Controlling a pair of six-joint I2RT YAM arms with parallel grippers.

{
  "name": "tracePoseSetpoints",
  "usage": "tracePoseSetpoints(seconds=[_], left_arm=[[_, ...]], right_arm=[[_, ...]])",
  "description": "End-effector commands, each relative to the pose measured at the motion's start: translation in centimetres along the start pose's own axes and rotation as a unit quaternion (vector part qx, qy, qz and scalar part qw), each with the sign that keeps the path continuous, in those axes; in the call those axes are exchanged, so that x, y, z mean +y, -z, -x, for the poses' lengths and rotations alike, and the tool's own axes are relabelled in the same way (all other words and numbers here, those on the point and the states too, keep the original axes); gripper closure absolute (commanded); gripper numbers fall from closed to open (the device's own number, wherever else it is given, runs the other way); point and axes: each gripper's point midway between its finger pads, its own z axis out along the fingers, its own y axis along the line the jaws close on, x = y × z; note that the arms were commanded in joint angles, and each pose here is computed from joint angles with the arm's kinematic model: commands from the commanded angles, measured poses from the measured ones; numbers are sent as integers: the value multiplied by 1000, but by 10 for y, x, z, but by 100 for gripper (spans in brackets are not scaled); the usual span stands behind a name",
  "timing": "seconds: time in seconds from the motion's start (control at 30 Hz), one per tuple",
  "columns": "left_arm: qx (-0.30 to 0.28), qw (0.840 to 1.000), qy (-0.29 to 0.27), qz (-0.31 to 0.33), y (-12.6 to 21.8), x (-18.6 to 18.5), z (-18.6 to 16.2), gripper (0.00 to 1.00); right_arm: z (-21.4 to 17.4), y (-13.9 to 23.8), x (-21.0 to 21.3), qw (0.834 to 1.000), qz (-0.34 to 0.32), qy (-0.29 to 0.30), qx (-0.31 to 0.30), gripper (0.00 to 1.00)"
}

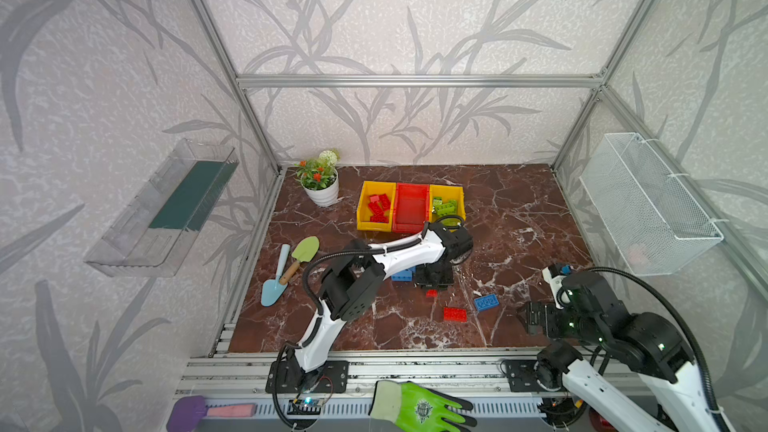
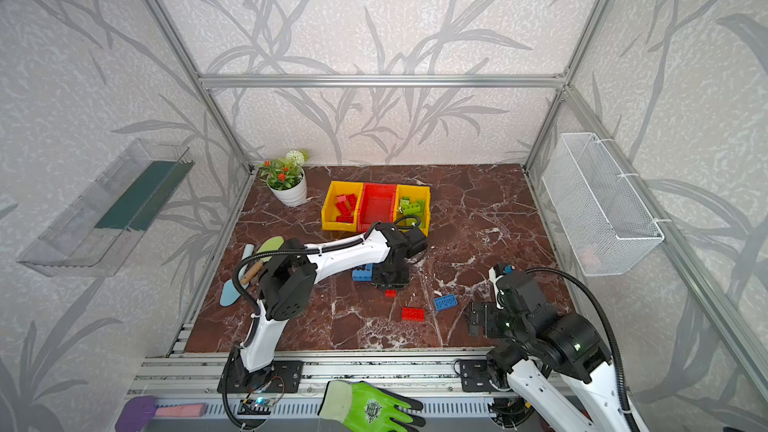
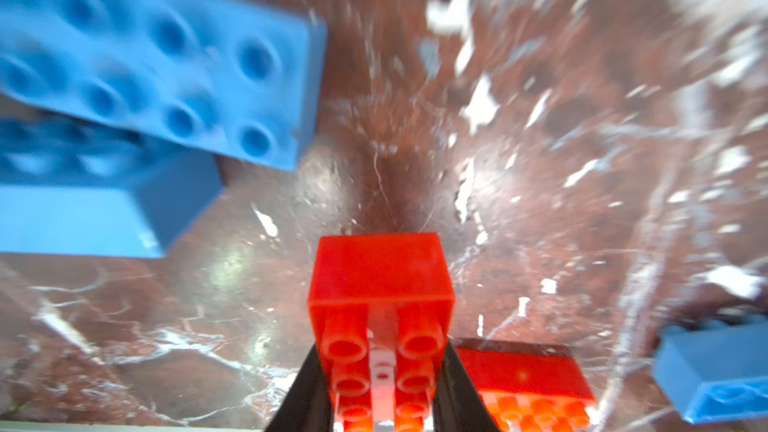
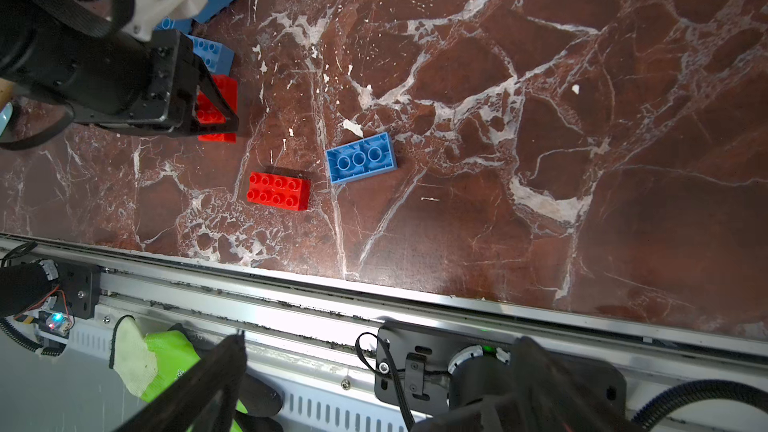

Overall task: Sort the legos into containers by color
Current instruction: 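Carry the red brick into the yellow bin nearest the left arm and release, then reach the left gripper toward the last red brick nearest the robot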

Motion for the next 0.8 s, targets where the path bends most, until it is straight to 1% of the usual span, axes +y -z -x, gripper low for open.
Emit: tracePoseSetpoints(seconds=[0.0,0.23,0.33,0.43,0.5,0.6,0.77], left_arm=[[-47,999,0,11,49,31,28,81],[-98,993,60,-23,91,90,102,81],[-122,989,76,-20,105,115,139,81],[-138,987,83,-13,110,135,174,81],[-145,986,79,-4,111,147,197,82],[-159,986,52,21,111,157,224,82],[-179,982,16,65,100,167,256,82]], right_arm=[[25,2,14,1000,13,7,-25,1],[67,-19,43,999,22,17,-16,1],[89,-27,56,999,21,25,-10,1],[113,-33,70,999,22,29,-12,1],[127,-36,78,999,22,28,-11,1],[140,-38,86,999,21,24,-9,1],[150,-42,85,1000,1,24,-2,1]])
